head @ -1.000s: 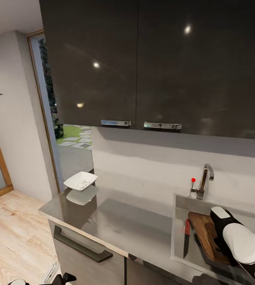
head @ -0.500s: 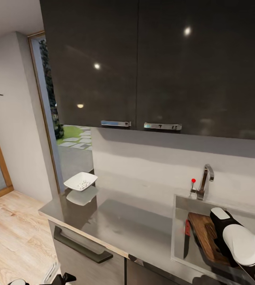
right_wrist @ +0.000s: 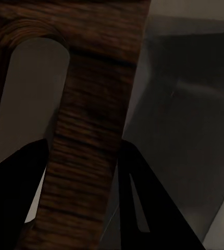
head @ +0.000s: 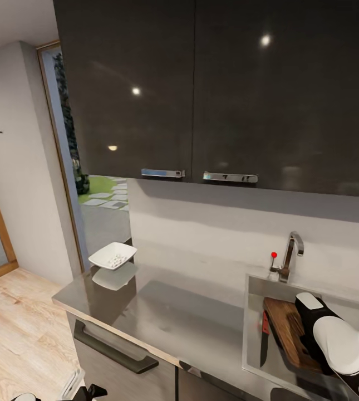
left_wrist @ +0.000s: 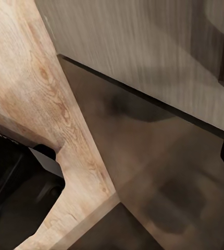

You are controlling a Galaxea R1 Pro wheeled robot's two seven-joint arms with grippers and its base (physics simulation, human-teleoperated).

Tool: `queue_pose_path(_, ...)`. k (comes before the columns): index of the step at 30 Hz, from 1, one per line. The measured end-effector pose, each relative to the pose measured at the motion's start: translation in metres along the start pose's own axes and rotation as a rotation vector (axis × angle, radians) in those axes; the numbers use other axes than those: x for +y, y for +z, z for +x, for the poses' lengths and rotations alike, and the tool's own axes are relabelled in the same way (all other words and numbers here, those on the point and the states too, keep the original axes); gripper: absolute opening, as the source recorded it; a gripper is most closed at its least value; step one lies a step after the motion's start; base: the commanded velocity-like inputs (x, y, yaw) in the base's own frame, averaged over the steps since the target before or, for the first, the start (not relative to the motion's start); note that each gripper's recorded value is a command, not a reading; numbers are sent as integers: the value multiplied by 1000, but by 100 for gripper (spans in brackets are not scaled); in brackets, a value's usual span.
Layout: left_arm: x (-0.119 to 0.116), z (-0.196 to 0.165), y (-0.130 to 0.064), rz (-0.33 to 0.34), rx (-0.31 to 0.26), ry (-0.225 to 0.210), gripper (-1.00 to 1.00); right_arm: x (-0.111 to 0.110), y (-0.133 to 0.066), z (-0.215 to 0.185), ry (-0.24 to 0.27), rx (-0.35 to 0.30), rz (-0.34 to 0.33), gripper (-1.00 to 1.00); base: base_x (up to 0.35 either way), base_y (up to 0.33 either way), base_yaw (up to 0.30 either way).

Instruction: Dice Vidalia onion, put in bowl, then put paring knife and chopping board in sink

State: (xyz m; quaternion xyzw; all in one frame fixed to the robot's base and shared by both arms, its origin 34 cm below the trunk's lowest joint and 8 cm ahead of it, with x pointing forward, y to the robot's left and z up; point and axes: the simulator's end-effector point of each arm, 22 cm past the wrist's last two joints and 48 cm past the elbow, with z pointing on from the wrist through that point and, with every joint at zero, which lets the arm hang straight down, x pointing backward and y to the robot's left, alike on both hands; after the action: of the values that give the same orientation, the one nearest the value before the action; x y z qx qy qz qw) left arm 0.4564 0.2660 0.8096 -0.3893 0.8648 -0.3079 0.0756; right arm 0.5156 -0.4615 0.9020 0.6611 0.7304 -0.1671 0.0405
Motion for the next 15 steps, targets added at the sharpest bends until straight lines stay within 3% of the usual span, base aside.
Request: queue_pose_path(15, -1, 1, 1, 1, 2, -1, 100, 0, 0, 0, -1, -1, 0, -100, 18, 0, 0)
